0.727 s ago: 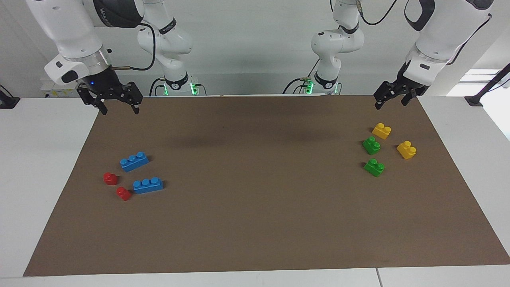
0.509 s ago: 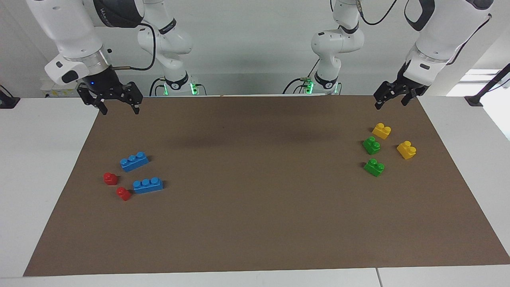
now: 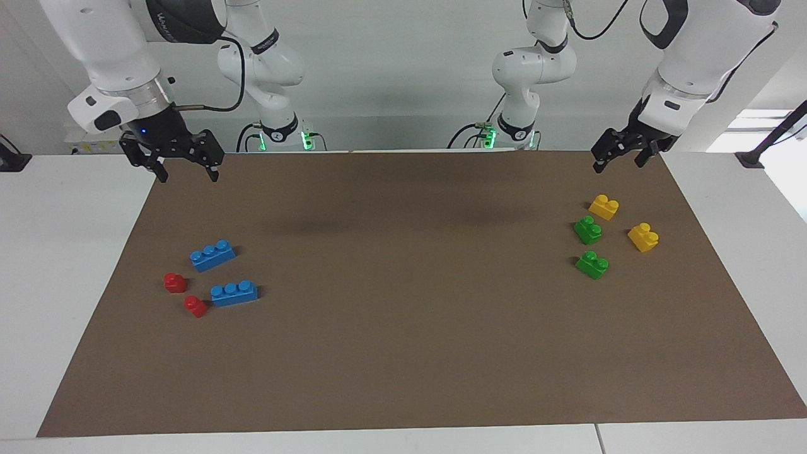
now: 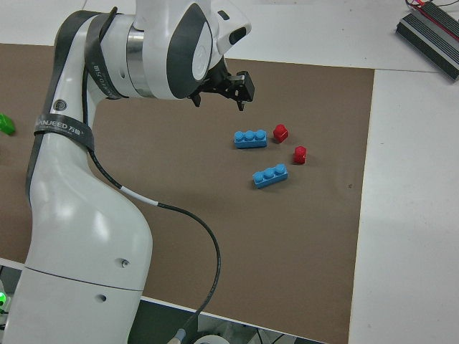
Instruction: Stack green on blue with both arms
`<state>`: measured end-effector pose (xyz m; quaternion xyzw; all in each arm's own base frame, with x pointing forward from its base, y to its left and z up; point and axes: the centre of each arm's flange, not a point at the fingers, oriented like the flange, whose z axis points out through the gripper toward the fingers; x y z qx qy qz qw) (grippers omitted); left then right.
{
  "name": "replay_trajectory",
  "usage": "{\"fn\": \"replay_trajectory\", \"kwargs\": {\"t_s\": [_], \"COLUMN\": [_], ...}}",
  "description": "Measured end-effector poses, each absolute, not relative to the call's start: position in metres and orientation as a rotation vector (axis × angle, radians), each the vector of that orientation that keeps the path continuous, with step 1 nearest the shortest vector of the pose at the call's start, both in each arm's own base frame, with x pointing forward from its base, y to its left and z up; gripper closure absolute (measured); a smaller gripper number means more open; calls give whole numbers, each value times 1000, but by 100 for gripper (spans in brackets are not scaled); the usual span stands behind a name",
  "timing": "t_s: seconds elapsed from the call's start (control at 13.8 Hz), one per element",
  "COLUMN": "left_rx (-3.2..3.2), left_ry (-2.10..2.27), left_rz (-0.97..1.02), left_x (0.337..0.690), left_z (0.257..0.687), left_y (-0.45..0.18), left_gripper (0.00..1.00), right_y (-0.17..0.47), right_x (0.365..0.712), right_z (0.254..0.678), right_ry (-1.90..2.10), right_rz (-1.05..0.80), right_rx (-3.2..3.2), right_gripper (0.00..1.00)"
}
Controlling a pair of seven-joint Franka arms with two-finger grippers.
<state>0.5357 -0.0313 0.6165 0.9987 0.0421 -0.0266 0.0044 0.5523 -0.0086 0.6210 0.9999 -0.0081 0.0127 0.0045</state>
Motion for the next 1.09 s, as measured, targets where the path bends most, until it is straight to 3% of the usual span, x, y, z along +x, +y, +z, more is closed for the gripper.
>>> {"fn": "replay_trajectory", "kwargs": {"t_s": [0.65, 1.09], "left_rx": [3131, 3132], "left_ry": [134, 257], "left_rz": [-129, -149], "left_x": [532, 515], "left_z": [604, 577], "left_y": [-32, -22], "left_gripper": [0, 0], "right_y": [-28, -29], "right_x": [557, 558], "right_z": [626, 627], "right_ry": [-89, -517], "right_rz": [124, 140], "right_rx": [3127, 3097], "right_gripper": [0, 0]}}
